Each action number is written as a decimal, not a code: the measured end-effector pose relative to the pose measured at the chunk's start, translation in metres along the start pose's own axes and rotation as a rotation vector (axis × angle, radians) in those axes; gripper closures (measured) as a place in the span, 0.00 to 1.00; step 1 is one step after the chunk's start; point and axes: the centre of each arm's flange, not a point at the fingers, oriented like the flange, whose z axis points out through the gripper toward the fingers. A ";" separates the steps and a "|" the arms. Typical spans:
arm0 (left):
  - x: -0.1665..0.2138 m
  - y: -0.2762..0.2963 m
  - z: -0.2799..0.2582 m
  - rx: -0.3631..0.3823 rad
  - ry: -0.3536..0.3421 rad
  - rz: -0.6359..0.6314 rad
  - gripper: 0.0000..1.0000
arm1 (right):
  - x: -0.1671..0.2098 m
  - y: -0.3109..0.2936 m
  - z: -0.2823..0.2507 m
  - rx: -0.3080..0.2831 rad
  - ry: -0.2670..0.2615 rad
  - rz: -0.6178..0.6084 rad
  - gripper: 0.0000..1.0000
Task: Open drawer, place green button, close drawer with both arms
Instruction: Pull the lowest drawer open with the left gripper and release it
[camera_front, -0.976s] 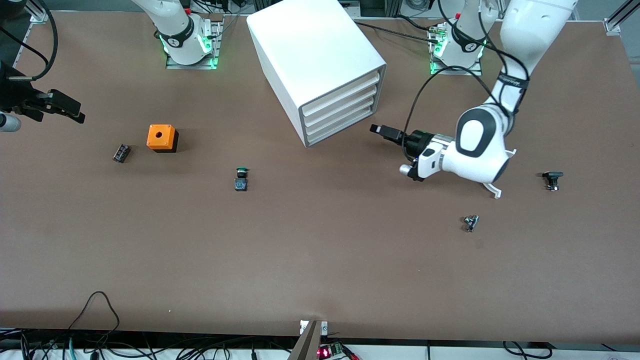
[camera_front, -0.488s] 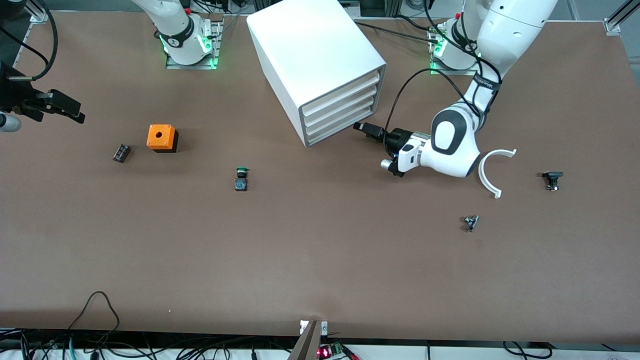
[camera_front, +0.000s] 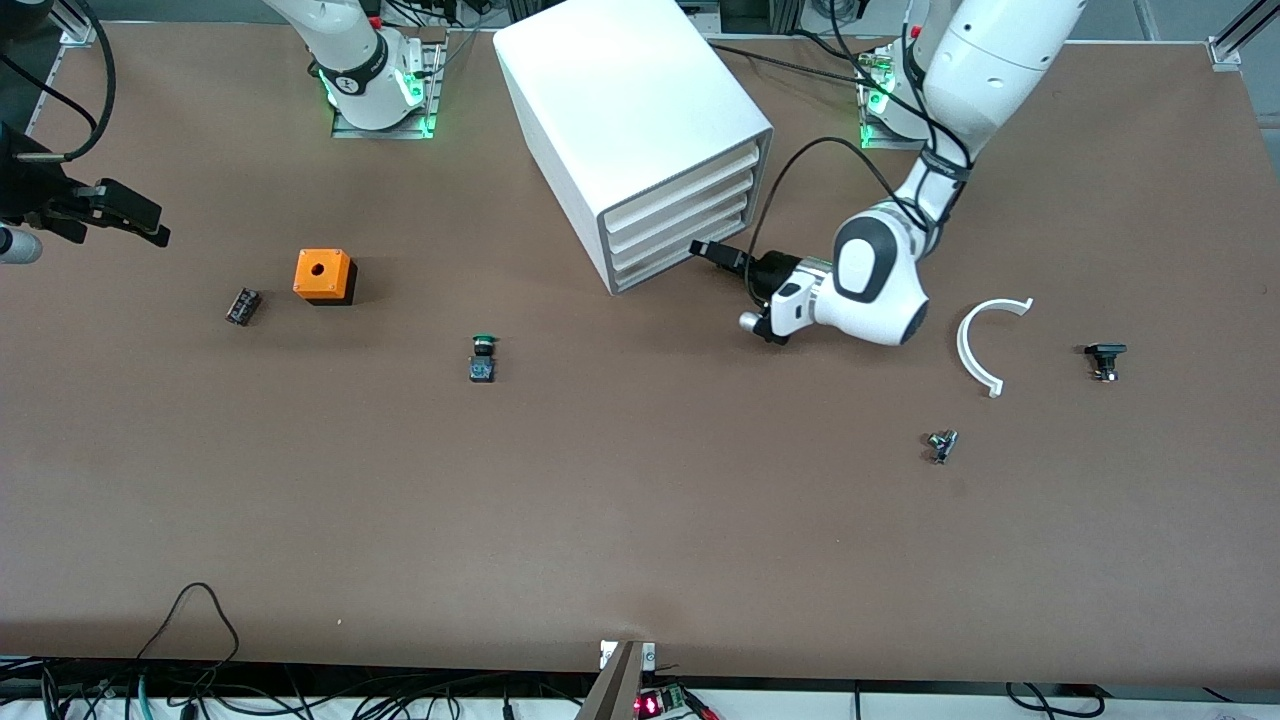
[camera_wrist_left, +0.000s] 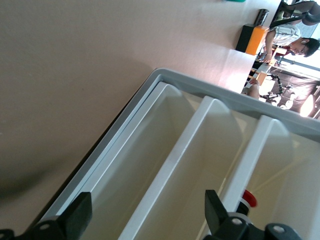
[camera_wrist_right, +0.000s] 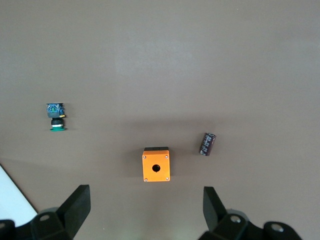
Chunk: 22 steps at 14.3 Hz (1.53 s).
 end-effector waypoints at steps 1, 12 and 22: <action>-0.002 0.000 0.008 0.004 -0.003 -0.003 0.03 | 0.000 0.000 0.000 0.000 0.000 0.000 0.00; -0.016 0.000 0.040 0.004 -0.029 0.001 0.77 | 0.000 0.001 0.000 0.000 -0.001 0.002 0.00; 0.016 -0.015 -0.057 0.073 0.223 0.016 0.60 | 0.001 0.005 0.001 0.001 -0.003 0.010 0.00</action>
